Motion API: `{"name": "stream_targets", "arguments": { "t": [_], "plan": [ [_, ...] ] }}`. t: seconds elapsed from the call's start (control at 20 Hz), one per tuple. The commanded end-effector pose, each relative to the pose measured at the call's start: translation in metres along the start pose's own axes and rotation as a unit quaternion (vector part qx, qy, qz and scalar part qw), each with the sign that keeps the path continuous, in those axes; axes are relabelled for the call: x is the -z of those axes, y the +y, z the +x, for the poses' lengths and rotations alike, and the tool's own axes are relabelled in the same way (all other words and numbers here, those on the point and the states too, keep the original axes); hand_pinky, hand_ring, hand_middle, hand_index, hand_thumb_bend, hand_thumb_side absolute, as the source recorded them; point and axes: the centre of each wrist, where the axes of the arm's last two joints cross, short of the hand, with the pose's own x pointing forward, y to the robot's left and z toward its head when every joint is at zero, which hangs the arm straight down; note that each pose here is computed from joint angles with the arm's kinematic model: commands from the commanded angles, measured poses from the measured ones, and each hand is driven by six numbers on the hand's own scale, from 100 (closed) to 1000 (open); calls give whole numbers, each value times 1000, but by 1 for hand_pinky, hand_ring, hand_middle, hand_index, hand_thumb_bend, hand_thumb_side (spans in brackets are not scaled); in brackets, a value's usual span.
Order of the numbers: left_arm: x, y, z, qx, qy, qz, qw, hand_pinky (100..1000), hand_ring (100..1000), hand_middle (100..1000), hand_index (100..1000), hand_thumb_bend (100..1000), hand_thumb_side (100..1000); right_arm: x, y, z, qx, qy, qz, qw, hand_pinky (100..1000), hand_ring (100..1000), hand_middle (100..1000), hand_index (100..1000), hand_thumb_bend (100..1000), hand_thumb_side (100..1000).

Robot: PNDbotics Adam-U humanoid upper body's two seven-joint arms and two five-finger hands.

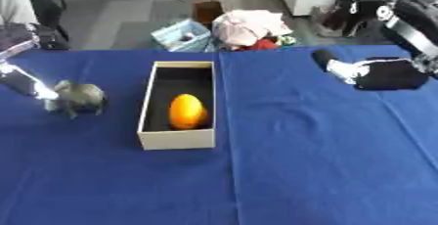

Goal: Pick up objects on the table and place them in the box.

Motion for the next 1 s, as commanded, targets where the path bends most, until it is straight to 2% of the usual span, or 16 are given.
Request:
{"name": "stream_targets", "arguments": {
  "t": [0.05, 0.45, 1.0],
  "plan": [
    [-3, 12, -10, 11, 6, -32, 999, 731, 703, 705, 817, 736, 300, -5, -16, -2, -15, 7, -12, 1000, 708, 589, 592, 737, 295, 656],
    [6, 0, -14, 14, 18, -62, 998, 722, 685, 683, 800, 664, 247, -8, -15, -5, -9, 14, -13, 1000, 709, 586, 588, 736, 282, 666],
    [32, -24, 3, 31, 38, -34, 998, 702, 668, 662, 787, 580, 210, -7, -11, -3, 0, 10, -9, 1000, 708, 585, 587, 735, 276, 673]
  ]
}}
